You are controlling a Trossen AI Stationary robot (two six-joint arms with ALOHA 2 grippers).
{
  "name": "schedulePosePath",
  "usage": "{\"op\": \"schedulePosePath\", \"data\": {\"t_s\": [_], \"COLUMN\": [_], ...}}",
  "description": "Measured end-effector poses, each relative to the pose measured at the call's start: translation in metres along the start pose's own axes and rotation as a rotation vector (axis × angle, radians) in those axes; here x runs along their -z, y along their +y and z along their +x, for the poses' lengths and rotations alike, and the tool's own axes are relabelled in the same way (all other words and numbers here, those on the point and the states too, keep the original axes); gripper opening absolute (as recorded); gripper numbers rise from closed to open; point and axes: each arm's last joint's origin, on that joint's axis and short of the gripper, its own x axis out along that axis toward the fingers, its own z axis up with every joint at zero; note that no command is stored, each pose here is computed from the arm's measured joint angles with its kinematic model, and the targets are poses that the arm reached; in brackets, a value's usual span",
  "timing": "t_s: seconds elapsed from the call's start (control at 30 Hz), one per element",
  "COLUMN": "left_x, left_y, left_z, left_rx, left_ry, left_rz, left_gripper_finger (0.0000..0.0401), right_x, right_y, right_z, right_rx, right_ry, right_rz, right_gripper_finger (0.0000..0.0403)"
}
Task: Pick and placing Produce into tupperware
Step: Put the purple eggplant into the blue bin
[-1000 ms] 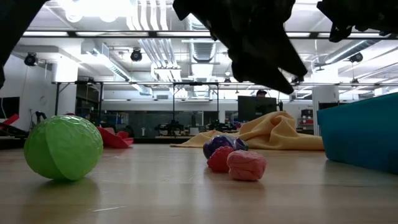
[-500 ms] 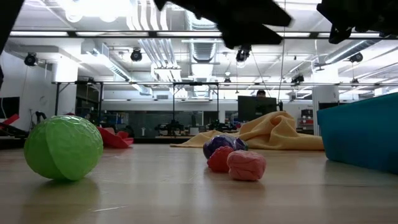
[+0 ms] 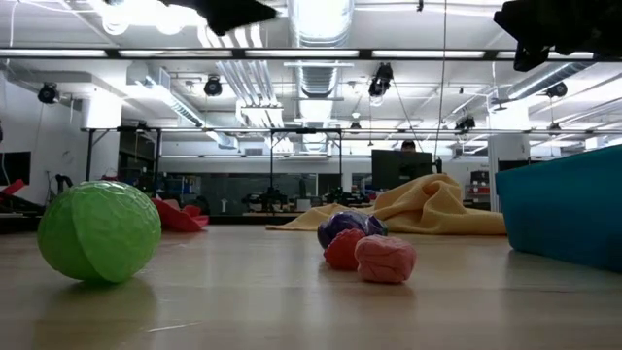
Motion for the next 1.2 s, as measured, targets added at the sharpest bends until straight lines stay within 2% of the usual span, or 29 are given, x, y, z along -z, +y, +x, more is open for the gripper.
{"op": "schedulePosePath", "data": {"t_s": [0.13,0.3,0.57,0.7,0.8,0.9,1.07,1.2], "left_x": [0.019,0.051,0.094,0.107,0.11,0.11,0.117,0.12], "left_y": [0.005,0.007,0.004,0.004,0.004,0.005,0.003,0.003], "left_z": [-0.046,-0.083,-0.108,-0.116,-0.121,-0.124,-0.123,-0.122], "left_rx": [-0.087,-0.158,-0.21,-0.248,-0.253,-0.258,-0.255,-0.266], "left_ry": [-0.116,-0.171,-0.2,-0.235,-0.266,-0.297,-0.28,-0.269], "left_rz": [-0.013,-0.033,-0.097,-0.135,-0.146,-0.155,-0.151,-0.151], "left_gripper_finger": [0.0288,0.0288,0.0288,0.0288,0.0288,0.0288,0.0288,0.0288], "right_x": [0.0,0.001,0.005,0.01,0.01,0.013,0.015,0.008], "right_y": [0.0,0.0,0.001,0.004,0.005,0.006,0.007,0.008], "right_z": [0.0,0.0,0.0,0.004,0.011,0.02,0.044,0.074], "right_rx": [0.0,-0.001,-0.011,-0.114,-0.114,-0.12,-0.139,-0.144], "right_ry": [0.001,0.01,0.049,0.097,0.093,0.114,0.252,0.336], "right_rz": [-0.002,-0.003,0.016,-0.011,-0.01,-0.008,-0.043,-0.041], "right_gripper_finger": [0.0072,0.0068,0.0079,0.0091,0.0115,0.0157,0.024,0.0279]}}
